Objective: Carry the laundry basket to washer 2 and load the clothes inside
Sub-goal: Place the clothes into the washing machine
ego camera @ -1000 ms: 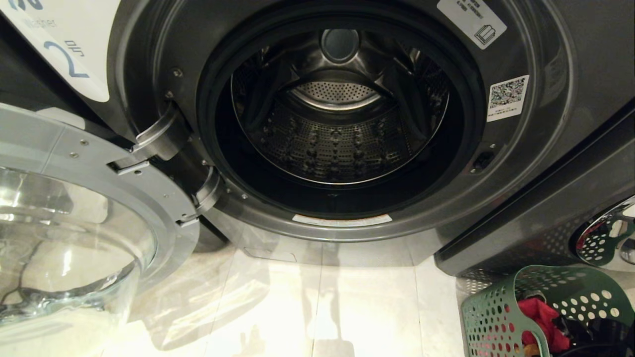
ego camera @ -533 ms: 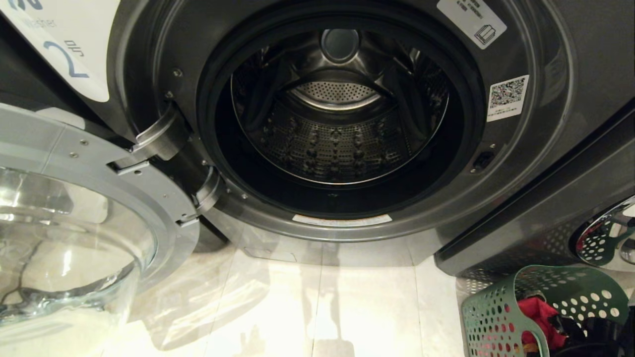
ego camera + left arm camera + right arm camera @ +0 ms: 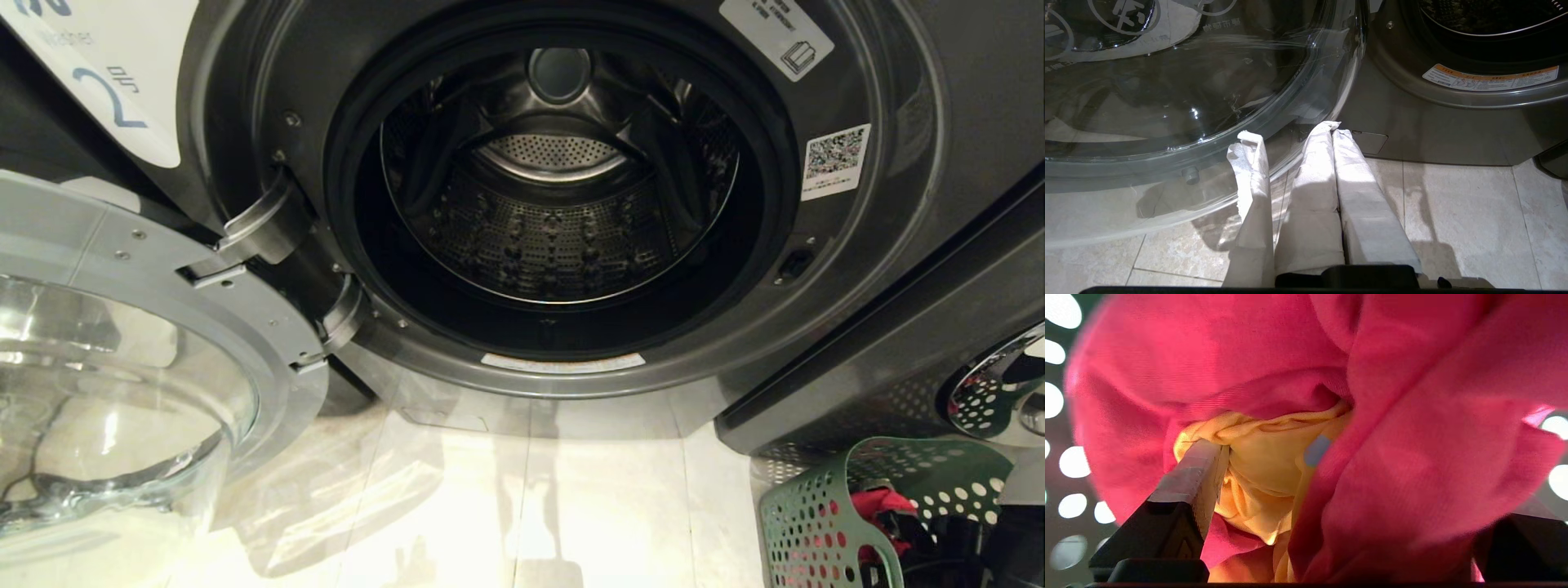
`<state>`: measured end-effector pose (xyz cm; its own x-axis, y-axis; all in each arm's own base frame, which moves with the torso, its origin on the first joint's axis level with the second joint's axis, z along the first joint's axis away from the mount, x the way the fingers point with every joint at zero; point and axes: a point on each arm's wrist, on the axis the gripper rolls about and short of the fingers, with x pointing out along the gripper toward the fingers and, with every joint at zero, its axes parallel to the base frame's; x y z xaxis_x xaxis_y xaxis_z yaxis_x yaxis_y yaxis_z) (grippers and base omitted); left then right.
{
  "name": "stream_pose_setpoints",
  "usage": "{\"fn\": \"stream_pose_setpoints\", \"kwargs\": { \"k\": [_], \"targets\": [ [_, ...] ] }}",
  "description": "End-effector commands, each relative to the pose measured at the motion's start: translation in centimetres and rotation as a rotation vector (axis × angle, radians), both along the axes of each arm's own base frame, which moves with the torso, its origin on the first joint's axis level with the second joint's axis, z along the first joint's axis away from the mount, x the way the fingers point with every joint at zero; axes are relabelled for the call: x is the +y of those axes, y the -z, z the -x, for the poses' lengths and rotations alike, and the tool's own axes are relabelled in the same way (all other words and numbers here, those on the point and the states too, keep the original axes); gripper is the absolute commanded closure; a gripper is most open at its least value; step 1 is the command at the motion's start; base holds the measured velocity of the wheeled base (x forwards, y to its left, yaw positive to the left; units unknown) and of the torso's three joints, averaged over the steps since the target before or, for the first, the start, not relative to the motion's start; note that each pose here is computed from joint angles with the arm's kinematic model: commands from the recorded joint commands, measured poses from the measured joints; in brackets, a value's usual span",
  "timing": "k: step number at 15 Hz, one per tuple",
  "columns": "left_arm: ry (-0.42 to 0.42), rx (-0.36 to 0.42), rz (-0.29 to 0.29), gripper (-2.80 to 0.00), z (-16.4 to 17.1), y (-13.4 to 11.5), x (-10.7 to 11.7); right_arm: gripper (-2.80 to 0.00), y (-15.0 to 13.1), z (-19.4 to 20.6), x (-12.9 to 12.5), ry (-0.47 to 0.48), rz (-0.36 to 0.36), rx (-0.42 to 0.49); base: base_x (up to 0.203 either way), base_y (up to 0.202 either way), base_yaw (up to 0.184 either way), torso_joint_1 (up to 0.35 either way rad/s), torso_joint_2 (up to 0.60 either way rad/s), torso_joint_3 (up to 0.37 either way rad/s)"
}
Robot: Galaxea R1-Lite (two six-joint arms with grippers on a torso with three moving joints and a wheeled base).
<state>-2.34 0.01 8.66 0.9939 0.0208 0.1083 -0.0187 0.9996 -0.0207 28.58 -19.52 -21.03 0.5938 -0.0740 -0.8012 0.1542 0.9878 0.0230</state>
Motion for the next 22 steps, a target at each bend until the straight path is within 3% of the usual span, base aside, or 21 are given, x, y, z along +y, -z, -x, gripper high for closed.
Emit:
{"fn": "stream_pose_setpoints", "kwargs": {
  "k": [1, 2, 3, 12, 22],
  "targets": [
    [-0.001, 0.041, 0.001, 0.00, -0.3, 1.1, 0.0, -2.80, 1.0, 0.2, 0.3, -0.007, -0.008, 0.013, 0.000, 0.000, 0.000, 0.000, 0.00, 0.000],
    [-0.001, 0.040, 0.001, 0.00, -0.3, 1.1, 0.0, -2.80, 1.1, 0.3, 0.4, -0.007, -0.011, 0.016, 0.000, 0.000, 0.000, 0.000, 0.00, 0.000],
    [-0.001, 0.041, 0.001, 0.00, -0.3, 1.1, 0.0, 0.00, 1.2, 0.3, 0.4, -0.007, -0.010, 0.018, 0.000, 0.000, 0.000, 0.000, 0.00, 0.000],
    [-0.001, 0.041, 0.001, 0.00, -0.3, 1.1, 0.0, 0.00, -1.2, 0.6, 0.1, 0.038, -0.057, 0.078, 0.000, 0.000, 0.000, 0.000, 0.00, 0.000],
    [-0.001, 0.041, 0.001, 0.00, -0.3, 1.1, 0.0, 0.00, -9.7, 5.0, 2.3, 0.080, -0.100, 0.110, 0.000, 0.000, 0.000, 0.000, 0.00, 0.000]
  ]
}}
